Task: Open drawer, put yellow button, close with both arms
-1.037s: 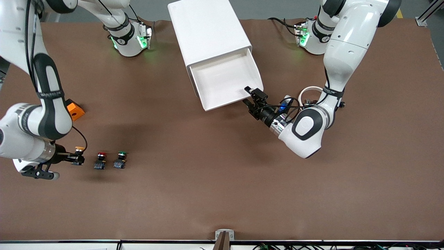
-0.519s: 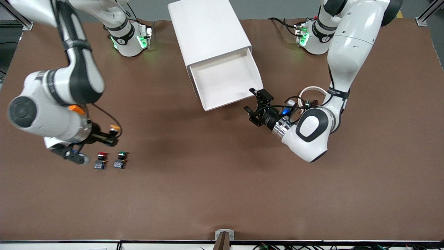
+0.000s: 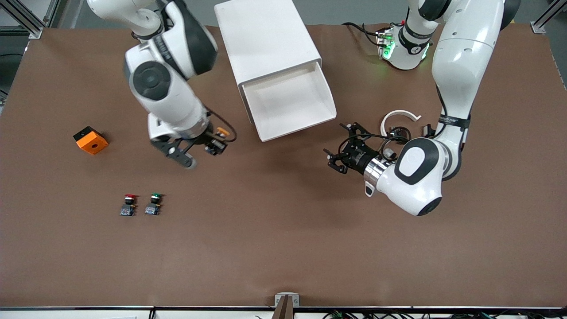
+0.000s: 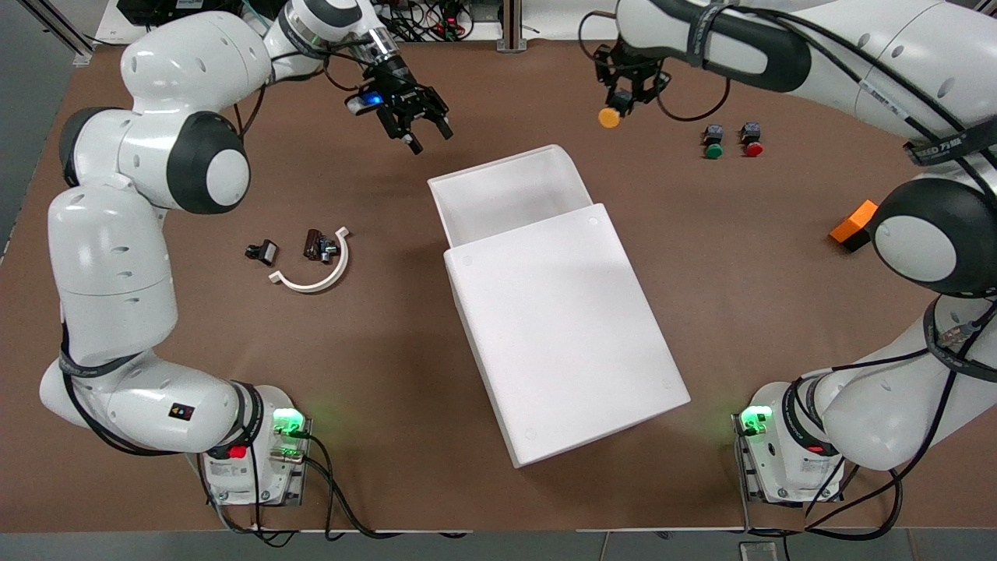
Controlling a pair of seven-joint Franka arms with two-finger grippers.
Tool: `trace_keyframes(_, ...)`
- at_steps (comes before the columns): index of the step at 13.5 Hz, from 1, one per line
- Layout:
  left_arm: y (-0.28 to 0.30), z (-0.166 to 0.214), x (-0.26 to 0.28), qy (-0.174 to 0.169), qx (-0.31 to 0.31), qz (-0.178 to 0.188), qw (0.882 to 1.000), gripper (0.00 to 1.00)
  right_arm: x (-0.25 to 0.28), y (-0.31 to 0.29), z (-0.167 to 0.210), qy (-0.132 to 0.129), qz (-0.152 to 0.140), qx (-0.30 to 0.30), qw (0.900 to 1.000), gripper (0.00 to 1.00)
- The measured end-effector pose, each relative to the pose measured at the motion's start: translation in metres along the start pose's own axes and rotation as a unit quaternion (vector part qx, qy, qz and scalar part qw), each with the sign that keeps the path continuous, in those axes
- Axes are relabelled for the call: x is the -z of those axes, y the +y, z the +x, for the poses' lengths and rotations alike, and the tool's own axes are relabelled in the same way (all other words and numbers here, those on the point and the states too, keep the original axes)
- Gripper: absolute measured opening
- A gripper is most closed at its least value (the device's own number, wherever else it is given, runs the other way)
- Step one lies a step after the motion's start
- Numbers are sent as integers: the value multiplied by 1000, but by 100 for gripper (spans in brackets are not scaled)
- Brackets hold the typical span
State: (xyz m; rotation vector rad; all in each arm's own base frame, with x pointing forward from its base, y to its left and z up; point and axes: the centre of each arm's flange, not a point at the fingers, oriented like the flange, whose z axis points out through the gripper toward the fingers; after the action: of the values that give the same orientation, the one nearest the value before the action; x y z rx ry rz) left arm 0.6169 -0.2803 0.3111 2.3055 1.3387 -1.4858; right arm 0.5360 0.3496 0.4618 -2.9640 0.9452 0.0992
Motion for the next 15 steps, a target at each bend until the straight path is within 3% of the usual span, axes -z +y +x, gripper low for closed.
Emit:
trace_keyframes(2,-8,15,25,39,-71,-12,997,100,-2,-15,-43,13,-5,-20,1000,41)
trace_keyframes(5,-24,45,59,99,-161,-14,982,100,-3,-33,-107,43,-8,-48,998,41)
trace_keyframes(7,-28,40,75,168,-194,-14,966,100,-2,-40,-142,48,-3,-64,997,41)
trace_keyframes(10,-14,20,96,273,-219,-66,935,100,2,-46,-175,49,6,-87,995,41)
trace_keyframes(12,-5,6,97,316,-232,-82,916,100,6,-48,-190,49,12,-104,993,41)
trace_keyframes(15,4,-9,95,350,-247,-92,899,100,1,-51,-201,49,12,-118,992,41)
